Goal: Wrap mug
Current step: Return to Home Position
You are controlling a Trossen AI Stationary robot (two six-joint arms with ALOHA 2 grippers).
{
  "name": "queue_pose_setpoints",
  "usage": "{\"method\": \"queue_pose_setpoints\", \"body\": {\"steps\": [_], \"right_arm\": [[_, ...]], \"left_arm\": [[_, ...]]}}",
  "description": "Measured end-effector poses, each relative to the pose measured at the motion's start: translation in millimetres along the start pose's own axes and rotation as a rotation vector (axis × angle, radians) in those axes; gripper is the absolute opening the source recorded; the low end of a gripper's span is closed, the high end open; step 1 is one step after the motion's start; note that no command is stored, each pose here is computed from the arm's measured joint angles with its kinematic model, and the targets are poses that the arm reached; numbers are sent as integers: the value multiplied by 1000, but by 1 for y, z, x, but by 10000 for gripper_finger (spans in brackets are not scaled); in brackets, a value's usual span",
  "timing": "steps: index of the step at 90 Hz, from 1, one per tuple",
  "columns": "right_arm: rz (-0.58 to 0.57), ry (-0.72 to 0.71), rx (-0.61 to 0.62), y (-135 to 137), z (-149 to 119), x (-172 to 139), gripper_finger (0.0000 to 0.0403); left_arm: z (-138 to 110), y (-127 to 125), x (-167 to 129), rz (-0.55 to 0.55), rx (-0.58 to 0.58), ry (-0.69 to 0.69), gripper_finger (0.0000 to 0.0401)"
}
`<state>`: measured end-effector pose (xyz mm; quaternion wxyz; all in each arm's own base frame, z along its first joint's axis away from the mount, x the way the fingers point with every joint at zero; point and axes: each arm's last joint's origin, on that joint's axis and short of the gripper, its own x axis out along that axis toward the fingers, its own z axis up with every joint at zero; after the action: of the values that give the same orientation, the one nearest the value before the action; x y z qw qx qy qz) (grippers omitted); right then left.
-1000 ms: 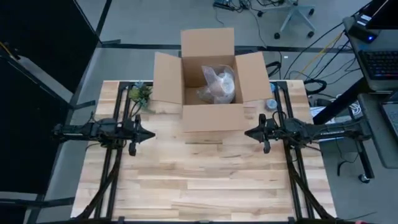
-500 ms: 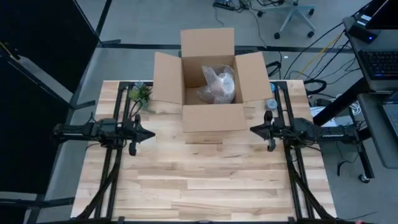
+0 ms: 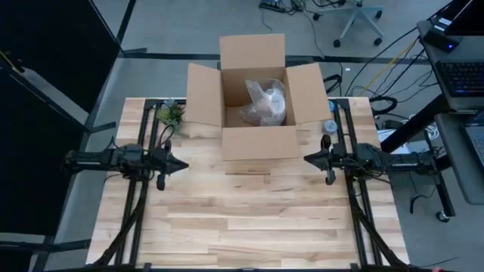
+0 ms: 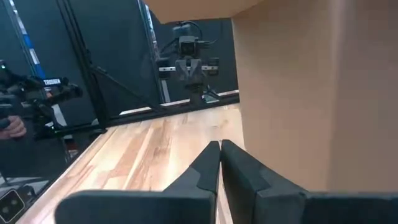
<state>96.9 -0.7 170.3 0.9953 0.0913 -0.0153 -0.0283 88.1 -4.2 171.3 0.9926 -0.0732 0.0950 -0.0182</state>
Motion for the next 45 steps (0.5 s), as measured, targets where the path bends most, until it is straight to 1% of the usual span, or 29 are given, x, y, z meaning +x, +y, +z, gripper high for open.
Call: {"method": "queue_pose_setpoints", "body": {"steps": [13, 25, 32, 36, 45], "right_arm": [[-2, 10, -15, 0, -1, 1, 0], [-5, 10, -16, 0, -1, 1, 0], [-3, 11, -19, 0, -1, 1, 0], [-3, 11, -19, 0, -1, 1, 0], [-2, 10, -19, 0, -1, 1, 0]], "left_arm": [[-1, 1, 0, 35, 26, 2, 0], [0, 3, 0, 88, 31, -8, 0], [2, 3, 0, 99, 24, -26, 0], [6, 2, 0, 84, 14, -68, 0], [12, -1, -1, -3, 27, -124, 0]]}}
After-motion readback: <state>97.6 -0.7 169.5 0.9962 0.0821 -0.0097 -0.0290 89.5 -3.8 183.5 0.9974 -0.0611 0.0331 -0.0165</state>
